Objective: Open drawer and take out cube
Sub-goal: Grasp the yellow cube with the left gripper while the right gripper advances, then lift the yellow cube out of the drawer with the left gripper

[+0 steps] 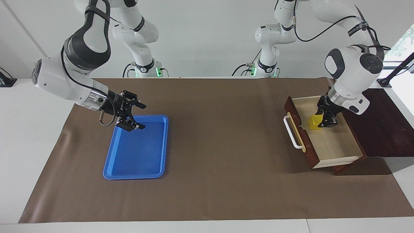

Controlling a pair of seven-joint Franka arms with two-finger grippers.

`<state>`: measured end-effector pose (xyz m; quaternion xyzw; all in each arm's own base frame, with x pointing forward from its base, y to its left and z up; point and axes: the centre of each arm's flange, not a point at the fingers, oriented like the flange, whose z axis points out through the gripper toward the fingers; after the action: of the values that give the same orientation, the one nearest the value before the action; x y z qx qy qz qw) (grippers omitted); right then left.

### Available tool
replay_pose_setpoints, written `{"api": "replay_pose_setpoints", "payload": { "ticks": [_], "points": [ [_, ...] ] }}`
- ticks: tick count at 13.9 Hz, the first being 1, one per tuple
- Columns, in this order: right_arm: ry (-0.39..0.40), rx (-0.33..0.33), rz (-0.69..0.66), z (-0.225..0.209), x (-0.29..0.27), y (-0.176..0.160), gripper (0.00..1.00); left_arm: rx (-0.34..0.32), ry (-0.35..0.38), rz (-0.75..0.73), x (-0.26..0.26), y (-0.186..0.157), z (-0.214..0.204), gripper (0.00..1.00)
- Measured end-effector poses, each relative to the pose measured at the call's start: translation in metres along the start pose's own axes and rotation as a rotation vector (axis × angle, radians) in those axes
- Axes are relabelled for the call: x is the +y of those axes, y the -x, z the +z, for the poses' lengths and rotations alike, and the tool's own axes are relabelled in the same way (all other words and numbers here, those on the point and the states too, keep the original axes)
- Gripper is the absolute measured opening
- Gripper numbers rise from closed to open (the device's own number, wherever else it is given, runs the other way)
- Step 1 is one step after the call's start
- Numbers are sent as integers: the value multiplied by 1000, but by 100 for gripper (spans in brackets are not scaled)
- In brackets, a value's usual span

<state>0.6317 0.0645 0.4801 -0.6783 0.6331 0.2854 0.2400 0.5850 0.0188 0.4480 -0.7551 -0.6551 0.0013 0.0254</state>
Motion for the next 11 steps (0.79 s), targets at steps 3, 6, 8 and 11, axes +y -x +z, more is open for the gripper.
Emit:
{"api": "replay_pose_setpoints", "payload": {
  "ticks": [3,6,8,11],
  "points": [
    [-8,-74,21,32,-14,-5,100,7,46,2,6,0,-16,55],
    [15,-109,15,71,-20,8,100,15,90,6,13,2,-52,55],
    [45,-110,15,92,-17,24,100,12,96,8,14,4,-74,55],
    [5,-83,43,115,-16,63,100,-31,127,-27,16,11,-111,55]
  ]
}}
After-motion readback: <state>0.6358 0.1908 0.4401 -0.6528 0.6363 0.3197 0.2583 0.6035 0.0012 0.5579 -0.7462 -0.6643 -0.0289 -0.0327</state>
